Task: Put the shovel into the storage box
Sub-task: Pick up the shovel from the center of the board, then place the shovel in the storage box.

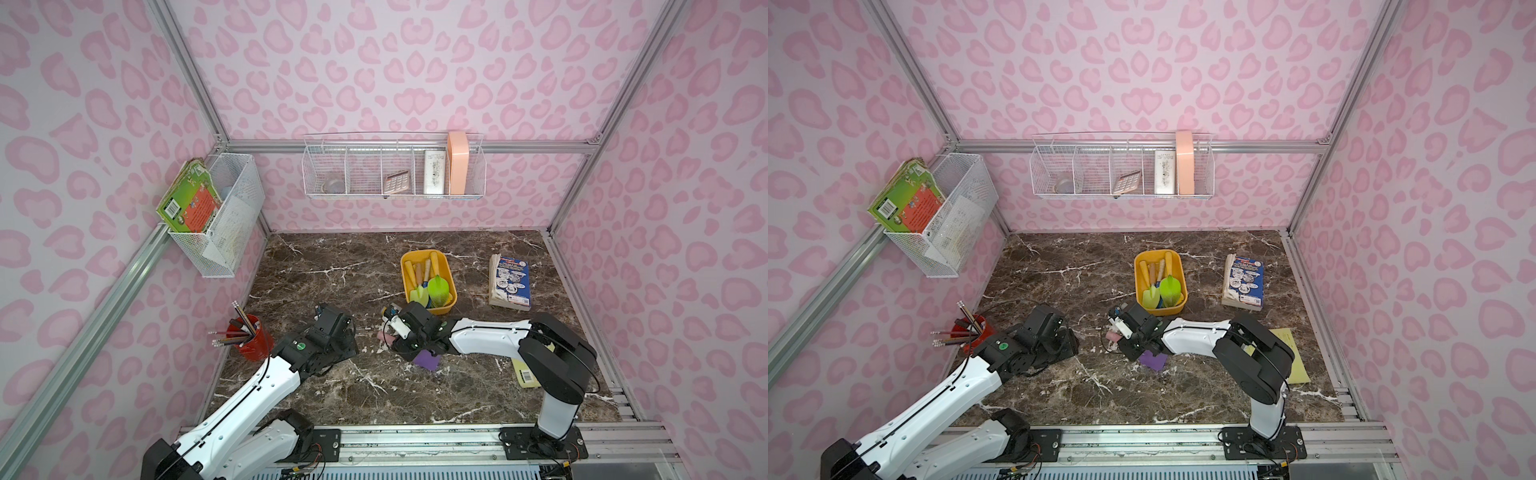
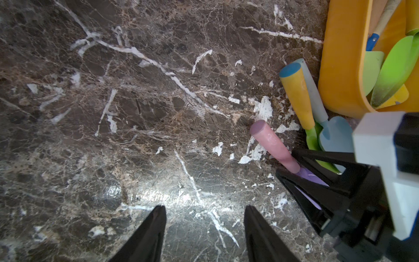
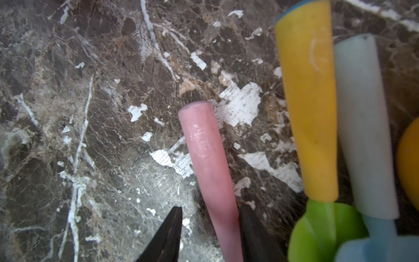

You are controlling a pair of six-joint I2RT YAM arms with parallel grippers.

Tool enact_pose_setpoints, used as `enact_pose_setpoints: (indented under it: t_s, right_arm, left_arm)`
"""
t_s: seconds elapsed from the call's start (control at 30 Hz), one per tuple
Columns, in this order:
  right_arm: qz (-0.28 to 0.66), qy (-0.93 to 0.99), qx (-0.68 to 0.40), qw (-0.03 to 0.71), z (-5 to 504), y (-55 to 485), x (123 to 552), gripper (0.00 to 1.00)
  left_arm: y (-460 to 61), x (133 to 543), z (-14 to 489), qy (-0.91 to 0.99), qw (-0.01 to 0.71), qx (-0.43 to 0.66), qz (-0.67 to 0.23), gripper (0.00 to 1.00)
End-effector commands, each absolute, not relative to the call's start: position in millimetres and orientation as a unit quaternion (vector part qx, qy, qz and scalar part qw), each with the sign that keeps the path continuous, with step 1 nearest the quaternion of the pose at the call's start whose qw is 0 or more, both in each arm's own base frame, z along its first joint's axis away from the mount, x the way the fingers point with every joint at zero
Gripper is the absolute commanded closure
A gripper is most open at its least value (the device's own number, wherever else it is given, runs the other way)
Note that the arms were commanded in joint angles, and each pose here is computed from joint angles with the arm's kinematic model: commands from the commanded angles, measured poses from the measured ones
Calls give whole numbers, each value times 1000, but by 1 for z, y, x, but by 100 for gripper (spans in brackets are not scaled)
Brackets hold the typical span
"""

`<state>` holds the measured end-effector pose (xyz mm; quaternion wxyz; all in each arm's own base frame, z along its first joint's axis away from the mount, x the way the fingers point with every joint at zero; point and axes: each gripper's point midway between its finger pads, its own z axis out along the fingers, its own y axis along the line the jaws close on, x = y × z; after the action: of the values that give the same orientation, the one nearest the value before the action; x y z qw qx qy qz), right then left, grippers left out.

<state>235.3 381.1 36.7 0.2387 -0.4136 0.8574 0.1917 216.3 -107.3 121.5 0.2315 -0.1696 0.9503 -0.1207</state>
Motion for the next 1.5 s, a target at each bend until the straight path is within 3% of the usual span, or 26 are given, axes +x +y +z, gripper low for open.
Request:
enact_pose_setpoints:
  t_s: [0.0,0.43,0.77,1.03,1.27,1.47]
  right_arm:
    - [157,857,-425,243,31,377,238,56]
    - [139,858,-434,239,18,374,235,60]
    - [152,857,-430,239,22,379,228,80]
    - [199,853,-405,263,65,383,231,84]
    - [230,857,-351,300,120,375,265,84]
    - [203,879,-255,347,160,351,337,84]
  left_arm:
    - [-105,217,122,950,234,-171,-117,40]
    - [-105,217,121,949,236,-172,-118,40]
    - [-108,219,121,948,236,-170,-126,40]
    - [-115,223,130,946,242,-161,-143,40]
    - [-139,235,142,945,233,-137,-183,39]
    - [-151,244,146,941,235,-132,-204,39]
